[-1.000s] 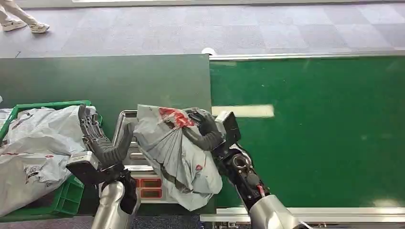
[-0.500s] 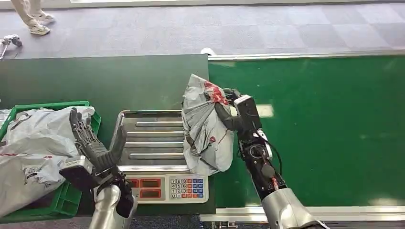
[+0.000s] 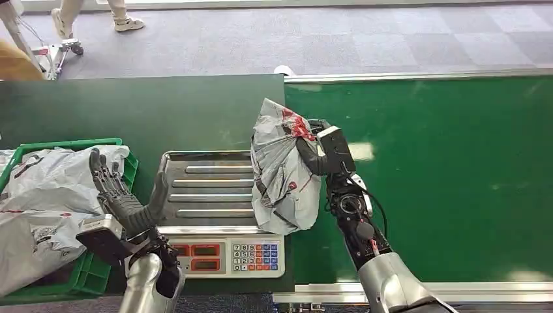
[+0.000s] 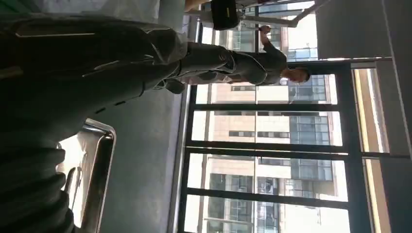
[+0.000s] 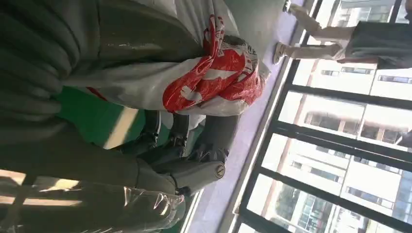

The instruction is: Moved the parcel from conveyor to table for the left to box.

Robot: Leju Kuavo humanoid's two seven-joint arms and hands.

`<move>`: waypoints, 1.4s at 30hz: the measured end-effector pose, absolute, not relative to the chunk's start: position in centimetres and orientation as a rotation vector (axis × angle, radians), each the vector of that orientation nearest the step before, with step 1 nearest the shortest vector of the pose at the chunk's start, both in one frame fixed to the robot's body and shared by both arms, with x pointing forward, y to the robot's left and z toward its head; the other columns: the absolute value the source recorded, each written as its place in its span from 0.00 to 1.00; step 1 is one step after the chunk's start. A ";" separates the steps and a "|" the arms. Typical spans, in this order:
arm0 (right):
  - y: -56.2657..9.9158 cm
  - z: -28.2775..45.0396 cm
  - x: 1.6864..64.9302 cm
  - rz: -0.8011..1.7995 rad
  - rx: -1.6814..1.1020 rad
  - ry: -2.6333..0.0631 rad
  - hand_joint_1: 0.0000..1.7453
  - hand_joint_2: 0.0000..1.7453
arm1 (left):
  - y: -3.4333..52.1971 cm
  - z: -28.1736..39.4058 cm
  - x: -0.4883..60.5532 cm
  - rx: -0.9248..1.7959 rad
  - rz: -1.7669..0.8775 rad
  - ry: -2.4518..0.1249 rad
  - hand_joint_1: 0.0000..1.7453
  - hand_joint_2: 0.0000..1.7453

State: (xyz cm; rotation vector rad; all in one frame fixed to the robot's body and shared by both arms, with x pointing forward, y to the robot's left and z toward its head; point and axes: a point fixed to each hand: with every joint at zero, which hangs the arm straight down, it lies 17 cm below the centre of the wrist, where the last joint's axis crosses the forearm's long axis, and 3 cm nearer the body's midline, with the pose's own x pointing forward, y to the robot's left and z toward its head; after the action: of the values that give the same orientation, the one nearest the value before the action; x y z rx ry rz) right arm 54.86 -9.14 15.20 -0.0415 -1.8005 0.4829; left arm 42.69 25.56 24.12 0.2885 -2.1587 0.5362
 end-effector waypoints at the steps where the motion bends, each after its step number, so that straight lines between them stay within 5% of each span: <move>1: -9.1 15.2 54.9 0.483 -0.042 -1.800 1.00 1.00 | 25.6 24.1 42.7 0.289 0.536 -2.158 0.00 1.00; 42: -9.2 15.1 55.0 0.485 -0.045 -1.796 1.00 1.00 | 25.7 24.0 42.6 0.292 0.538 -2.156 0.00 1.00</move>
State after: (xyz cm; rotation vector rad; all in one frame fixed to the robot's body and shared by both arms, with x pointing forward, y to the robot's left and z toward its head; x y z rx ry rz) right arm 54.99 -9.21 15.13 -0.0446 -1.7962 0.4853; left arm 42.59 25.67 24.00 0.2919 -2.1560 0.5376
